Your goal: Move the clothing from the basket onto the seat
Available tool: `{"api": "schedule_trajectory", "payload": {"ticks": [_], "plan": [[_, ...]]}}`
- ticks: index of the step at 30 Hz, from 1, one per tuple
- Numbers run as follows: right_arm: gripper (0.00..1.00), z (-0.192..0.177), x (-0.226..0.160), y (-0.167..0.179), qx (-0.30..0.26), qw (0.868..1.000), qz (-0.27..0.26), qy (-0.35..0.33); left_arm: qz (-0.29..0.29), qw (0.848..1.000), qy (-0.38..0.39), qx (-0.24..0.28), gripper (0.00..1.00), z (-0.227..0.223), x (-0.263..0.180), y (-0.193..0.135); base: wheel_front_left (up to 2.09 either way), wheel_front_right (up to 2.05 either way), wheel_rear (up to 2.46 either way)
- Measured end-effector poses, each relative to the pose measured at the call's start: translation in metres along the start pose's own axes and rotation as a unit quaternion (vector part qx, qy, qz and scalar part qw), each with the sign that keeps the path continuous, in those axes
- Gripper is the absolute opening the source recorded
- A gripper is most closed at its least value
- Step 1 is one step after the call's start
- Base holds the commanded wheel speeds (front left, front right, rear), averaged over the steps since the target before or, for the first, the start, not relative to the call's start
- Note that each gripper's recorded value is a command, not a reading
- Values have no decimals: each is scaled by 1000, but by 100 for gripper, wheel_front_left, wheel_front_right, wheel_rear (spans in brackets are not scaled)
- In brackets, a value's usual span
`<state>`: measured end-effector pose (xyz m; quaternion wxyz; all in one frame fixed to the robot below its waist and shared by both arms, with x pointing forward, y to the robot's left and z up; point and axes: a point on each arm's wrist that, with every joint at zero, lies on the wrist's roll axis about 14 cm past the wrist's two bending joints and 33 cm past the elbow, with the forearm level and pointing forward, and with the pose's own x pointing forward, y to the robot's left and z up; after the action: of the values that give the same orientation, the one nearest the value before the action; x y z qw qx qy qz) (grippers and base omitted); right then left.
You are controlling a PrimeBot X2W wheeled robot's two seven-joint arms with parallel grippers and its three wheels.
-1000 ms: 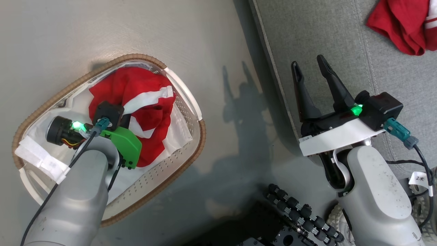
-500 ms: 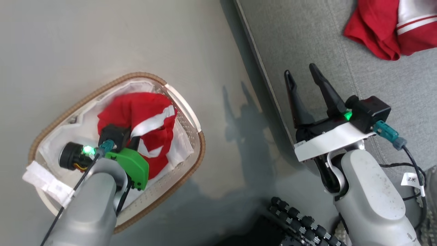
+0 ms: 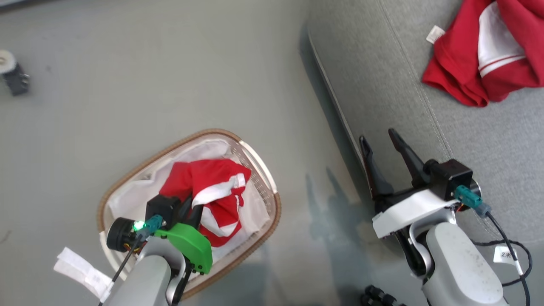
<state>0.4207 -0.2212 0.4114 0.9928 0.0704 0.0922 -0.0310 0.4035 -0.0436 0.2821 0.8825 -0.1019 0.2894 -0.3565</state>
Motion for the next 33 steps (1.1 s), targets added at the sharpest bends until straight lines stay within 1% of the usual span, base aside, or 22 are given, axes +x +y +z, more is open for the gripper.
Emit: {"api": "schedule_trajectory", "payload": {"ticks": [9, 12, 16, 23, 28, 31, 33], "plan": [[100, 5, -20, 31, 13, 999, 39, -7, 42, 997, -65, 13, 0, 40, -49, 0, 0, 0, 0], [100, 8, -28, 40, 17, 998, 52, -12, 56, 994, -93, 19, 0, 57, -64, -1, 0, 0, 0], [100, 9, -41, 52, 16, 997, 67, -15, 61, 987, -141, 34, 0, 86, -83, -11, 0, 0, 0], [100, 16, -60, 72, 14, 995, 98, -27, 59, 969, -229, 64, 0, 140, -116, -33, 0, 0, 0], [100, 22, -70, 84, 11, 992, 118, -39, 52, 951, -293, 82, 0, 179, -140, -50, 0, 0, 0], [100, 26, -74, 93, 8, 990, 131, -45, 37, 938, -328, 103, 0, 204, -151, -66, 0, 0, 0], [100, 25, -76, 98, 8, 989, 138, -44, 29, 932, -343, 112, 0, 214, -156, -74, 0, 0, 0]]}}
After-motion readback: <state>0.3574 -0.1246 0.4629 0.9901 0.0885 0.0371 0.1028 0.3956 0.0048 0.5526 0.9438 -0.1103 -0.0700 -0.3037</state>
